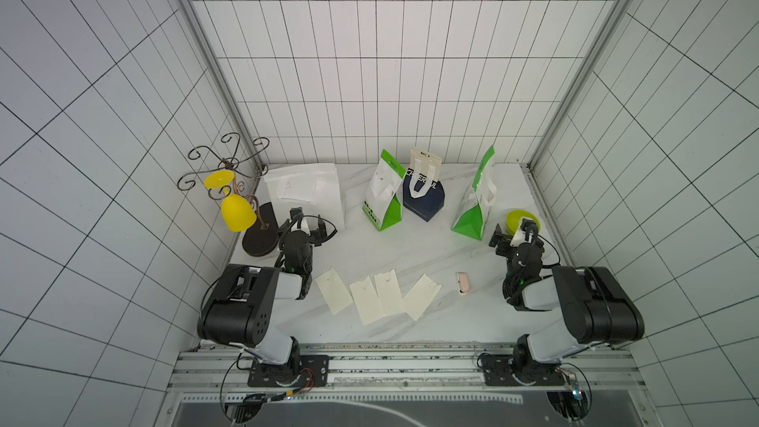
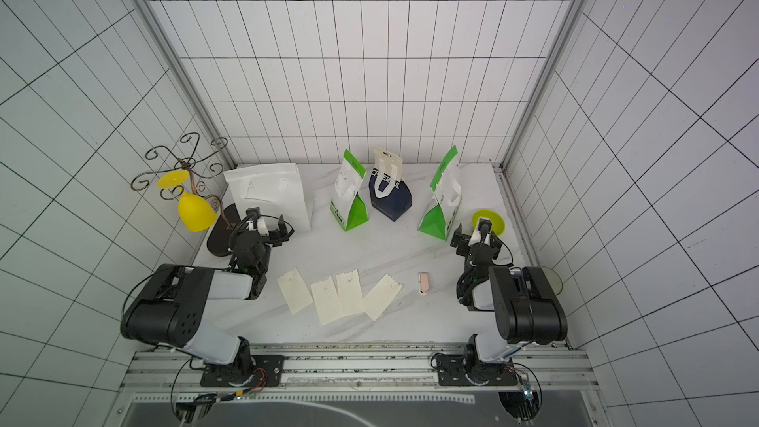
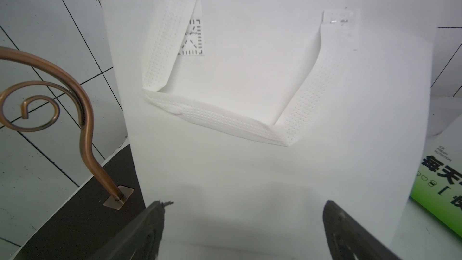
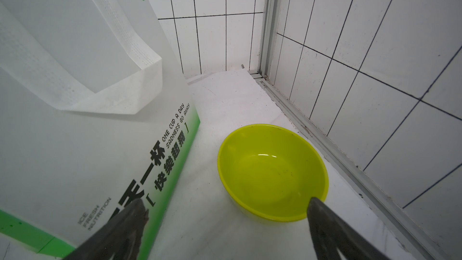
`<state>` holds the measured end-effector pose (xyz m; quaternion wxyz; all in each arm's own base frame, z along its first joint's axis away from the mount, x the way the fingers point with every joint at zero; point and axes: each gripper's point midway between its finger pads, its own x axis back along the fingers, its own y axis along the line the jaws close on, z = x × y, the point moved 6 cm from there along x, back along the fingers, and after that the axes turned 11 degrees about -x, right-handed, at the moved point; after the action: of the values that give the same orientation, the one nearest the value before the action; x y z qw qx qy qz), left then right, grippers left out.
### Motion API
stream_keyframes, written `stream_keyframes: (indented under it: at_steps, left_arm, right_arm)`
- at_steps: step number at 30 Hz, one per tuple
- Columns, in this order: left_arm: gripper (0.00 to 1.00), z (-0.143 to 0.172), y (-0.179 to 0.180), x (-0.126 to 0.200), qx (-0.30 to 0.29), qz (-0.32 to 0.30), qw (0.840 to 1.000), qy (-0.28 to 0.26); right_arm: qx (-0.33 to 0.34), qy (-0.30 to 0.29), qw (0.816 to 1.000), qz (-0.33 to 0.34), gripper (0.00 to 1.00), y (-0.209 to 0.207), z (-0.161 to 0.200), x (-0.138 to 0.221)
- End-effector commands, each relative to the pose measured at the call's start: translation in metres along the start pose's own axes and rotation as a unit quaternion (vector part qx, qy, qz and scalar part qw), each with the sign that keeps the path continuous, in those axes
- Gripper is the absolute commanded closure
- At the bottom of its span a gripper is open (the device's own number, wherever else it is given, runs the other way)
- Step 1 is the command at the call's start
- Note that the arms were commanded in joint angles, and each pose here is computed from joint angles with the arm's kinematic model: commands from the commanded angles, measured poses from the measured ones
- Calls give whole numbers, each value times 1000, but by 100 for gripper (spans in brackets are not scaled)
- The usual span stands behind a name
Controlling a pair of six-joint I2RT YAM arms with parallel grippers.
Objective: Staple the receipts to the bags
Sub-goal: Move the takeout bag to the center of the board.
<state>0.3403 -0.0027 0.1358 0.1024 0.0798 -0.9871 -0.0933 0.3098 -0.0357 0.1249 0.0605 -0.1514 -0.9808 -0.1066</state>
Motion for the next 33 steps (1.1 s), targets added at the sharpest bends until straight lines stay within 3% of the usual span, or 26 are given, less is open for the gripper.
stream_keyframes:
  at_steps: [1, 13, 15, 20, 22, 27, 33]
  left_arm:
    - [2, -2, 1, 0, -3, -11, 1000, -7]
    - [2, -2, 1, 0, -2, -17, 1000, -6]
    - [3, -12, 5, 5, 1, -30, 999, -33]
    - [3, -29, 13, 10, 6, -45, 999, 15]
    - [3, -34, 17, 16, 4, -60, 998, 5]
    - [2, -60, 27, 36, 40, -89, 995, -34]
    - [2, -107, 37, 52, 153, -91, 983, -50]
  right_arm:
    - [-9, -30, 999, -3, 1, 2, -13, 0]
    - [-9, -26, 1000, -1, 0, 3, -13, -3]
    - [-9, -29, 1000, -4, 0, 2, -13, -1]
    - [19, -28, 999, -9, 0, 16, -24, 3]
    - [23, -30, 999, 2, 1, 19, -27, 6]
    - [18, -8, 999, 40, 1, 27, -37, 4]
    - [-2, -12, 998, 61, 0, 44, -61, 16]
